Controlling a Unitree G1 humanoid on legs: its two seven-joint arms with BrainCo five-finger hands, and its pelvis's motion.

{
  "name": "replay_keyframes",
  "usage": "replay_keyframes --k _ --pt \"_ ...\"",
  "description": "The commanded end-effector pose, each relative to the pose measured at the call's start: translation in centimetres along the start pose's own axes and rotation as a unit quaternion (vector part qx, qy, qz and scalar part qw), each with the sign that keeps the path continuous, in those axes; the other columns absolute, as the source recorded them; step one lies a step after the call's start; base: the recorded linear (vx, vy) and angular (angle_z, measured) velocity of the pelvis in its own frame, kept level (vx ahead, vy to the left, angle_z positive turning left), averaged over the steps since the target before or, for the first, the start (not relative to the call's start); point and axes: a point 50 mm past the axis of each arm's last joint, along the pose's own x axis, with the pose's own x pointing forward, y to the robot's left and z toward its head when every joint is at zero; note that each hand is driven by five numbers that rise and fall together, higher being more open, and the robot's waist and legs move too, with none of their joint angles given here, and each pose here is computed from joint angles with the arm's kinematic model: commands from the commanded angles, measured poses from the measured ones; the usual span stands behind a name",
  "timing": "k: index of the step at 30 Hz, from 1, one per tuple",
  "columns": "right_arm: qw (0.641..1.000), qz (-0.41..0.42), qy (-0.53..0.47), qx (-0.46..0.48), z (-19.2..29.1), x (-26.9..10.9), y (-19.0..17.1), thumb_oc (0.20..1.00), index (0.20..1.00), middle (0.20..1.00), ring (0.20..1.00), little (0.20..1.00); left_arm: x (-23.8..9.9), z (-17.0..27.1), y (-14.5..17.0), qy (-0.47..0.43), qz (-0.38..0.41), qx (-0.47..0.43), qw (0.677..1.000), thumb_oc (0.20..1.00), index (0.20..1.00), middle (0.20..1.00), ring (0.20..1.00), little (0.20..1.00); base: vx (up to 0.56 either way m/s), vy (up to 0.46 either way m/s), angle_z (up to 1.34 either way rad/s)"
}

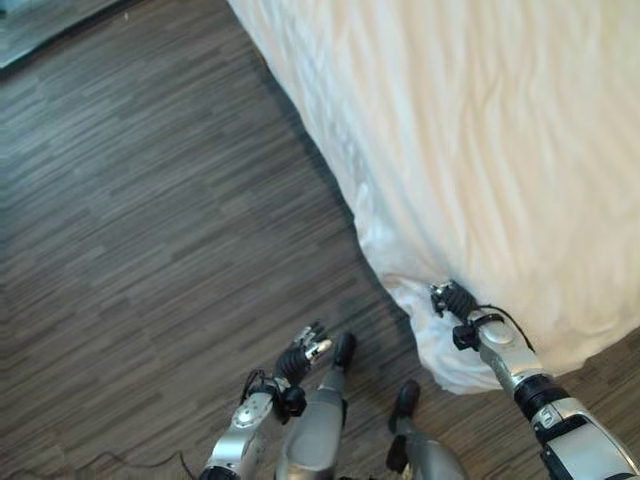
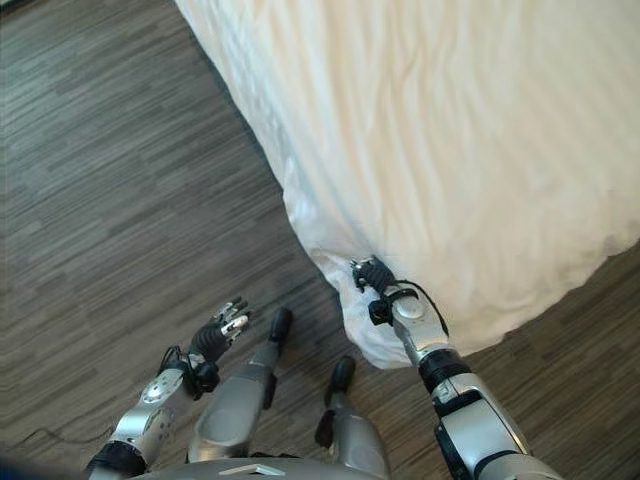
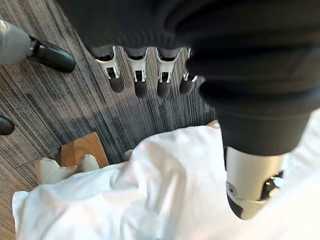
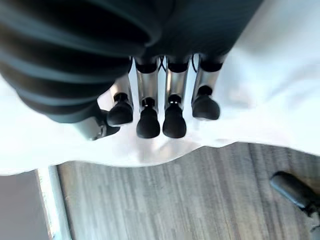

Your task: Making the bed.

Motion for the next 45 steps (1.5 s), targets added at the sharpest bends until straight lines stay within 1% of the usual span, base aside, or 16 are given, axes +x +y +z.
replay_keyframes --k 1,2,4,10,14,17,19,20,21,24,26,30,31,33,38,45 --pt "0.991 -0.12 0.029 0.059 -1.7 -1.5 -5.4 0.2 0.2 0.2 0.2 0.2 0.4 0.4 -1.0 -0.023 -0.016 -0.01 1.0 1.0 1.0 1.0 1.0 1.0 0.0 0.004 -0.04" --pt "0.991 -0.12 0.029 0.059 -1.7 -1.5 -5.4 0.2 0.2 0.2 0.2 0.2 0.4 0.4 -1.0 -0.023 -0.016 -0.01 1.0 1.0 1.0 1.0 1.0 1.0 0.0 0.006 -0.04" --pt "0.981 -0.125 0.104 0.102 -6.5 -3.1 -4.6 0.2 0.2 0.2 0.2 0.2 0.7 0.6 -1.4 -0.026 -0.02 -0.009 0.999 1.0 1.0 1.0 1.0 1.0 0.0 0.011 -0.06" --pt "0.928 -0.183 0.233 0.224 -15.1 -8.2 -3.3 0.2 0.2 0.2 0.2 0.2 1.3 1.3 -2.2 -0.039 -0.033 -0.012 0.999 1.0 1.0 1.0 1.0 1.0 -0.01 0.027 -0.09" --pt "0.913 -0.172 0.31 0.2 -18.4 -11.3 -2.4 0.2 0.2 0.2 0.2 0.2 1.3 1.8 -2.3 -0.045 -0.041 0.002 0.998 1.0 1.0 1.0 1.0 1.0 0.01 0.012 -0.18" --pt "0.912 -0.185 0.305 0.206 -18.7 -11.9 -3.1 0.2 0.2 0.2 0.2 0.2 1.3 2.1 -2.0 -0.051 -0.038 0.004 0.998 1.0 1.0 1.0 1.0 1.0 0.01 0.007 -0.07" --pt "0.911 -0.229 0.237 0.249 -17.3 -11.7 -5.1 0.2 0.2 0.2 0.2 0.2 1.3 2.7 -1.4 -0.064 -0.023 0.001 0.998 1.0 1.0 1.0 1.0 1.0 0.01 0.0 -0.07" --pt "0.897 -0.296 0.059 0.323 -12.3 -10.4 -8.5 0.2 0.2 0.2 0.2 0.2 1.2 3.2 -0.8 -0.076 -0.002 -0.009 0.997 1.0 1.0 1.0 1.0 1.0 0.02 -0.001 -0.15" --pt "0.879 -0.329 -0.026 0.343 -9.9 -10.7 -10.3 0.2 0.2 0.2 0.2 0.2 1.1 3.3 -0.5 -0.081 0.01 -0.017 0.996 1.0 1.0 1.0 1.0 1.0 0.0 0.0 -0.2" --pt "0.883 -0.334 -0.146 0.297 -4.8 -11.2 -12.3 0.2 0.2 0.2 0.2 0.2 0.9 3.3 -0.4 -0.084 0.013 -0.009 0.996 1.0 1.0 1.0 1.0 1.0 -0.01 -0.02 -0.26" --pt "0.892 -0.251 -0.312 0.21 3.9 -11.6 -11.2 0.2 0.2 0.2 0.2 0.2 0.9 3.5 -0.6 -0.086 0.003 0.005 0.996 1.0 1.0 1.0 1.0 1.0 -0.04 -0.022 -0.11" --pt "0.892 -0.251 -0.311 0.211 3.9 -11.6 -11.1 0.2 0.2 0.2 0.2 0.2 0.9 3.6 -0.6 -0.086 0.003 0.006 0.996 1.0 1.0 1.0 1.0 1.0 -0.01 0.0 -0.08" --pt "0.898 -0.109 -0.405 0.13 10.6 -11.3 -6.5 0.2 0.2 0.2 0.2 0.2 0.7 3.3 -0.9 -0.075 -0.007 0.019 0.997 1.0 1.0 1.0 1.0 1.0 -0.02 -0.026 -0.03" --pt "0.906 -0.076 -0.398 0.126 11.0 -10.5 -5.4 0.2 0.2 0.2 0.2 0.2 0.6 2.9 -1.0 -0.069 -0.011 0.017 0.997 1.0 1.0 1.0 1.0 1.0 -0.01 -0.029 -0.19" --pt "0.921 -0.065 -0.359 0.136 10.1 -8.4 -4.4 0.2 0.2 0.2 0.2 0.2 0.7 2.5 -1.4 -0.061 -0.022 0.011 0.998 1.0 1.0 1.0 1.0 1.0 0.0 -0.008 -0.05" --pt "0.944 -0.101 -0.264 0.169 6.9 -5.2 -4.6 0.2 0.2 0.2 0.2 0.2 0.9 1.9 -1.6 -0.051 -0.022 -0.001 0.998 1.0 1.0 1.0 1.0 1.0 0.0 -0.013 0.13"
